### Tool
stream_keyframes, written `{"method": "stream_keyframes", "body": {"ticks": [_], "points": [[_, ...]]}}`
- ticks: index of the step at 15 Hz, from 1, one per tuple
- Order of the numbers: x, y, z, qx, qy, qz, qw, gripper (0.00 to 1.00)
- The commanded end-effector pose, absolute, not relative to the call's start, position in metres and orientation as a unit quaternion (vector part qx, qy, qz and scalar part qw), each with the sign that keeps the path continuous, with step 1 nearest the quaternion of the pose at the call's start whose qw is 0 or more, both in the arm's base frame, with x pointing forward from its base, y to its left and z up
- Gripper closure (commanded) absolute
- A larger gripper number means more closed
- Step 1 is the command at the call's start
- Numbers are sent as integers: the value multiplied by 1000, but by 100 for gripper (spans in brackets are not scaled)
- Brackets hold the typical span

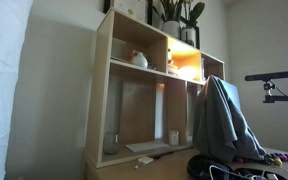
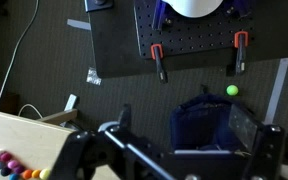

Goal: Put the charger head in the black bag

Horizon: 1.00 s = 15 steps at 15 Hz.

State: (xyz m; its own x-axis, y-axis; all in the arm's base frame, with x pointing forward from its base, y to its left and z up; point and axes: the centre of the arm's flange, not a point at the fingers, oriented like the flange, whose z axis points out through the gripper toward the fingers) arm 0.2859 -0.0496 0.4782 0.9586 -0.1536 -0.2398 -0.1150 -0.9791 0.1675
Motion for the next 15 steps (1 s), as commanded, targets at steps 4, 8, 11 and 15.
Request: {"method": "stream_keyframes", "body": {"ticks": [4,8,11,15], "points": [[286,-50,478,987,-68,-127,76,0],[286,-50,478,987,-68,-127,76,0],[293,-47,476,987,-58,-126,86,0],[309,-28,480,987,-6,-119,111,0]]}}
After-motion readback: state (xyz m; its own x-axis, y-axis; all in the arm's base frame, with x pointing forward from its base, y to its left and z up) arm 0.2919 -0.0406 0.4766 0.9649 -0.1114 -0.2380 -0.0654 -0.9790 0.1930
